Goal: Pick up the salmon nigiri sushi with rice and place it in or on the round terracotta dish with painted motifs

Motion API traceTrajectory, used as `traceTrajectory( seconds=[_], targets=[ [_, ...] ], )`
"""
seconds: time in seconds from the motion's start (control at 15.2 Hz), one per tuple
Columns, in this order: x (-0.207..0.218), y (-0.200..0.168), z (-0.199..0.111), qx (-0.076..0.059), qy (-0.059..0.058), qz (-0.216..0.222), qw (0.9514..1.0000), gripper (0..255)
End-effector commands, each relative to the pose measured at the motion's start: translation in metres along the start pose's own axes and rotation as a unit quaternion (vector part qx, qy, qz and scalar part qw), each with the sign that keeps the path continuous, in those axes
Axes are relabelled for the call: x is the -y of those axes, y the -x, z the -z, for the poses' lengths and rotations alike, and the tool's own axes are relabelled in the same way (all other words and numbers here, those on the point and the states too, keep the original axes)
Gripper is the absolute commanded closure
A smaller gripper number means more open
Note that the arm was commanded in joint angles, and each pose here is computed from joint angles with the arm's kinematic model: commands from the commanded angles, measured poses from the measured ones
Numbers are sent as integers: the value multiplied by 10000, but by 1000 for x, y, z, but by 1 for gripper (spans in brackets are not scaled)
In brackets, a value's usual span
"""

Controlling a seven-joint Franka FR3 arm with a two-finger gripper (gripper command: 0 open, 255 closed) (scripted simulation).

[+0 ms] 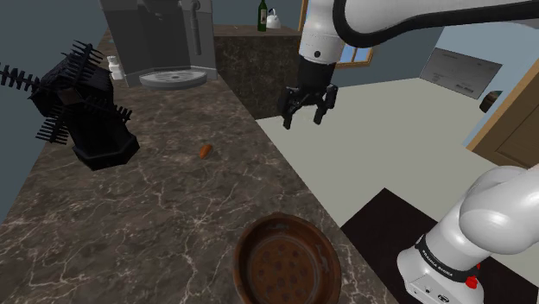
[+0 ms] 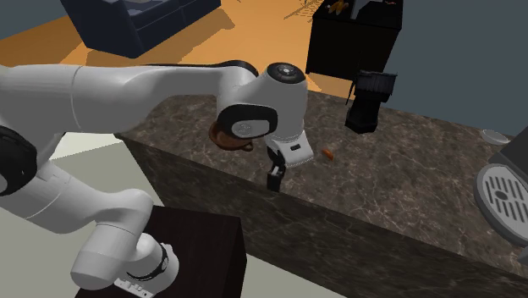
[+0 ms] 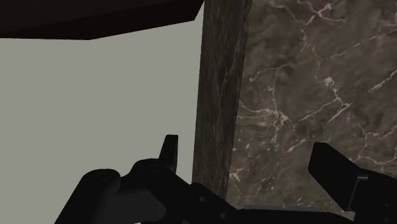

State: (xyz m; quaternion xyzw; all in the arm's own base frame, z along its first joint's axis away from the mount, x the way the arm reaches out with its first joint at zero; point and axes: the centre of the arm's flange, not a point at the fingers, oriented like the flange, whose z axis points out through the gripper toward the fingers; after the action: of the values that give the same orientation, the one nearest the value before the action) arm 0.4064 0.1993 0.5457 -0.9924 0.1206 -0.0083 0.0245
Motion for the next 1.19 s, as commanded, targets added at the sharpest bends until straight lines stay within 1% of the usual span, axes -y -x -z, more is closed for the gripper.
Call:
traceTrajectory(
  seconds=[0.0,0.26,0.53,0.79,1.12],
  targets=[
    [21,-9,-8,-5,-50,-170,9998,0],
    [65,-28,-23,-19,-134,-479,9988,0],
    [108,-50,-38,-33,-218,-787,9967,0],
    [149,-74,-52,-46,-302,-1094,9935,0],
    [200,-108,-68,-63,-406,-1477,9882,0]
  ],
)
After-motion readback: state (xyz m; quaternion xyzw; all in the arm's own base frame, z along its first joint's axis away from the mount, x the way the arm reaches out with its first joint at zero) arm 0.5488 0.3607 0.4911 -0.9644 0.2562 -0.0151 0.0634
